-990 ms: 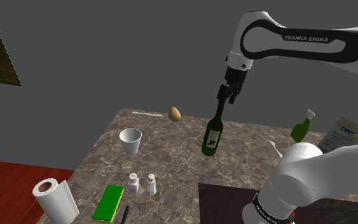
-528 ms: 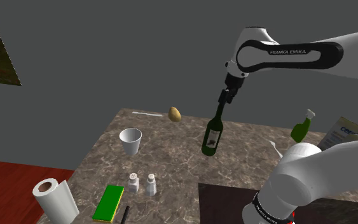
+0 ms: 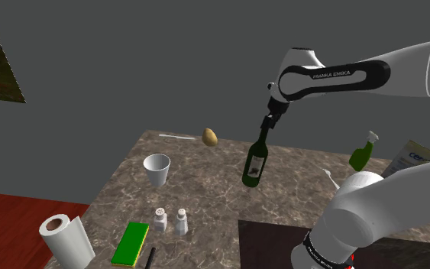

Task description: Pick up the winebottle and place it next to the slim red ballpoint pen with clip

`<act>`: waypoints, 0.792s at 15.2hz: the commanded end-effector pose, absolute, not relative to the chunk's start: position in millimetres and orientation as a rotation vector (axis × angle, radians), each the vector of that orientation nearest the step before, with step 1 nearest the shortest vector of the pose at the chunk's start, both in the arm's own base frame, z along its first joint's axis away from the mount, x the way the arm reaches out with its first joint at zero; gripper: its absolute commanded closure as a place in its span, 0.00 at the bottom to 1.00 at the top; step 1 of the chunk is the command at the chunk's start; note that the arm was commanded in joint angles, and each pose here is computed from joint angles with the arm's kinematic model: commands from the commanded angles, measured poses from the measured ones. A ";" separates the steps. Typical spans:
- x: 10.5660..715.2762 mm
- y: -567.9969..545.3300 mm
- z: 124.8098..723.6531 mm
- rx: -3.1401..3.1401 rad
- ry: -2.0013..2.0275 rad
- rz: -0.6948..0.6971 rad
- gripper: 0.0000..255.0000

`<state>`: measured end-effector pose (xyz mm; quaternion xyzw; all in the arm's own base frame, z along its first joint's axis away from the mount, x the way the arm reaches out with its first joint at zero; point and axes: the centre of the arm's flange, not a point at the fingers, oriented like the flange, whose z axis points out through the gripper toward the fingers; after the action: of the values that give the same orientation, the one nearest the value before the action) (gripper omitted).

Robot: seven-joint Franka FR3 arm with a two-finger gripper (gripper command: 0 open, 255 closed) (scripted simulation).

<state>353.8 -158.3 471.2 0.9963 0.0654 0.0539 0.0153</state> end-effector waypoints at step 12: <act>354.5 -158.9 457.5 3.100 0.204 0.169 1.00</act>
<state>354.5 -158.8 457.7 0.9962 0.0656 0.0546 0.0155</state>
